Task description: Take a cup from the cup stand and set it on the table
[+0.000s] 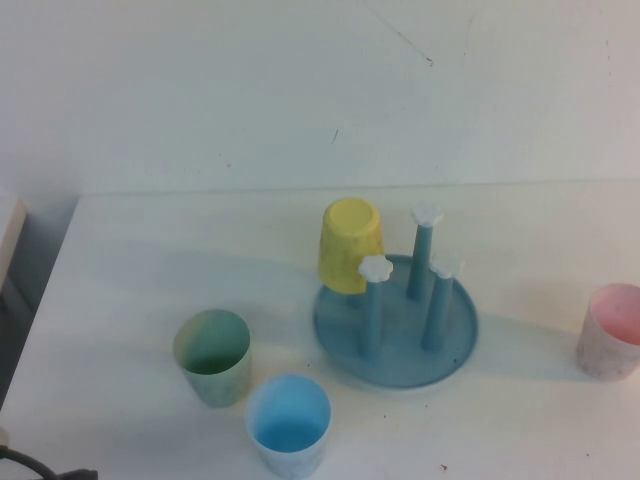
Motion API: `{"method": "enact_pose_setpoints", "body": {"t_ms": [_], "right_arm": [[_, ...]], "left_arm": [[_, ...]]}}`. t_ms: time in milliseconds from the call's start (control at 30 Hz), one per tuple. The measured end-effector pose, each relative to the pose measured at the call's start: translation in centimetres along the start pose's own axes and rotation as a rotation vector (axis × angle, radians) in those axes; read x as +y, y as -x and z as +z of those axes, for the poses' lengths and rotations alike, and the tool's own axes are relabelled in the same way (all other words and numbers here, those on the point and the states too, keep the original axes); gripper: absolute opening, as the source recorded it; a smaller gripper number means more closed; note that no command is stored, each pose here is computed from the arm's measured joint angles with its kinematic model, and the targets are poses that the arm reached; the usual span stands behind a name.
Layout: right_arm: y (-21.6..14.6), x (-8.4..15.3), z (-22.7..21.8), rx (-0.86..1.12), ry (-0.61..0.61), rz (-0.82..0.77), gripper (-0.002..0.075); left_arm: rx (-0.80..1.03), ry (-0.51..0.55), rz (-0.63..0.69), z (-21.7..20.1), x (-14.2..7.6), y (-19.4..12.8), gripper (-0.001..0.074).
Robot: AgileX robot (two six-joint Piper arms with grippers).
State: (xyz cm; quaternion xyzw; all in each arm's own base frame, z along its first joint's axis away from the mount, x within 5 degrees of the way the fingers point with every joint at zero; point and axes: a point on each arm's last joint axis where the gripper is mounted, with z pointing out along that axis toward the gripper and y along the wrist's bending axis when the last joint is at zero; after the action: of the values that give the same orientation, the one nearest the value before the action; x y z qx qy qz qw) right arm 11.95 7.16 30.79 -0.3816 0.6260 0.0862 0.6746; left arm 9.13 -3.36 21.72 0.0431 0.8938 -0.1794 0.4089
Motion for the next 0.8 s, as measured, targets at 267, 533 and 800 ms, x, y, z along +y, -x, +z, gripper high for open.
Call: {"method": "enact_pose_setpoints", "body": {"t_ms": [267,533,800], "right_arm": [[0.1,-1.1,-1.8,0.032,-0.183,-0.048,-0.0001],[-2.2,-0.6,-5.0,0.064,-0.367,-0.007,-0.0001],[-8.1,2.2,-7.6,0.171,-0.507,0.148,-0.0001]], "left_arm": [[0.001,-0.001,0.0,0.0,0.0,0.0,-0.0001],[0.005,-0.003,0.005,0.0,0.0,0.0,-0.0001],[0.007,-0.003,0.005,0.0,0.0,-0.1,-0.0001]]}}
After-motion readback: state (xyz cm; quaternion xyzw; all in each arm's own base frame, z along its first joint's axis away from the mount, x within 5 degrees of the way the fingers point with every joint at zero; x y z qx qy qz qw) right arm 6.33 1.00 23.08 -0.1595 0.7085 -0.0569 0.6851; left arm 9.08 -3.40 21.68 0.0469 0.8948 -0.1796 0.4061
